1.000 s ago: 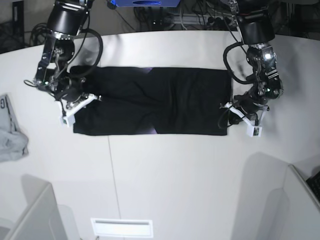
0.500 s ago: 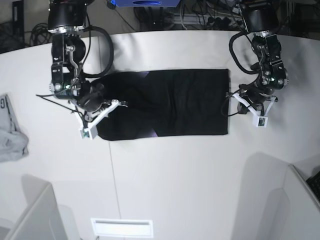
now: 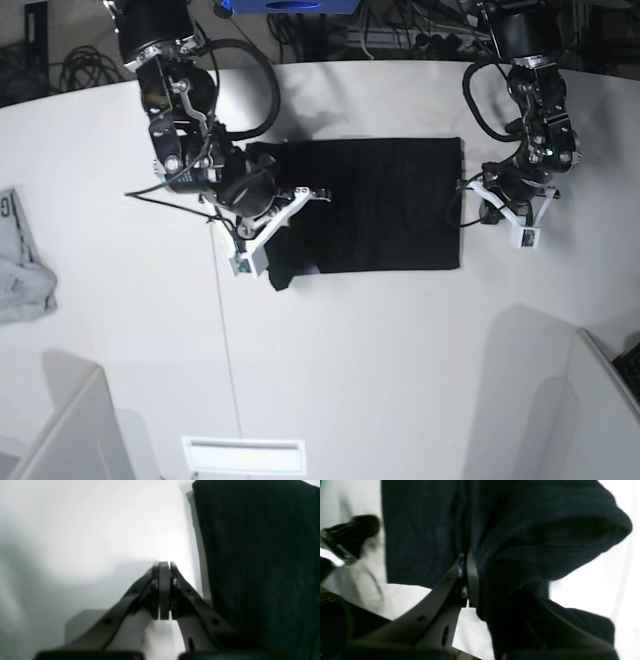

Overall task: Fold the T-shirt properly
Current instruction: 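Lift the shirt end with the right gripper and fold it toward the left gripper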

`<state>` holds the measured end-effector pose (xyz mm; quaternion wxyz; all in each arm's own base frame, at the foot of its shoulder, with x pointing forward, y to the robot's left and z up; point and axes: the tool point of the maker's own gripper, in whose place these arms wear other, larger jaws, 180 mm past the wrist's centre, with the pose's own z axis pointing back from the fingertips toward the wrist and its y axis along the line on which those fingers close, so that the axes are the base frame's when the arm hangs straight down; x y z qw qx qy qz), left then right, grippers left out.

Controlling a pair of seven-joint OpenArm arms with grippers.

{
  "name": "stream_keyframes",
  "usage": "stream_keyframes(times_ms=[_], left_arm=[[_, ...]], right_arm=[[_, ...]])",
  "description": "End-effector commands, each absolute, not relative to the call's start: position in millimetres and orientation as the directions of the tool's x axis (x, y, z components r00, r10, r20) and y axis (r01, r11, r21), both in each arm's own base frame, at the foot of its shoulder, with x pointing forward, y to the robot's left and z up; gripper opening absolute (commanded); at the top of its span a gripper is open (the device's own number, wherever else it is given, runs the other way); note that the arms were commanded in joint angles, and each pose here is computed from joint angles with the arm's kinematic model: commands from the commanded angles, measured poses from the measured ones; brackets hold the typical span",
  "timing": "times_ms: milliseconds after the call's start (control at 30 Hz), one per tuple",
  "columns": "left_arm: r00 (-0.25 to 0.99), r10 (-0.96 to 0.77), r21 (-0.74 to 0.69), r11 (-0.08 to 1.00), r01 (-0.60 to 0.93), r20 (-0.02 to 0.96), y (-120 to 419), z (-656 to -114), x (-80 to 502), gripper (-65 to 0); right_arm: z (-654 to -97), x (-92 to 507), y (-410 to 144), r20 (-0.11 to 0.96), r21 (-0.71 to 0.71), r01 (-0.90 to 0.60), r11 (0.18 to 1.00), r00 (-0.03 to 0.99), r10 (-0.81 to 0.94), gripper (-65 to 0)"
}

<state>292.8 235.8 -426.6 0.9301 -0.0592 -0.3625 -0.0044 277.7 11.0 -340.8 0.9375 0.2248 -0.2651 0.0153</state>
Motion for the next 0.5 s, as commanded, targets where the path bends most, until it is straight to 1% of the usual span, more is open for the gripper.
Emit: stream_keyframes(times_ms=[0,200,467], left_arm=[[0.745,0.019,-0.099,0.993,0.063,0.667,234.9,-426.0,291.3,-65.0],[0.754,0.034,-0.123,0.991,0.062,0.656,224.4,-432.5,285.3,-65.0],[0.750,0.044,-0.141,0.988,0.066,0.660,213.5,-431.9,280.6,-65.0]], right_arm=[[-325.4,285.5,19.5,0.541,0.435,-0.170,0.884,0.834,-0.106,-65.0],[-313.7,276.7,57.6,0.540,0.490,-0.225,0.842,0.837,-0.091,-65.0],[-302.3,281.5,76.9,0.538,0.535,-0.227,0.814,0.834,-0.121,-65.0]])
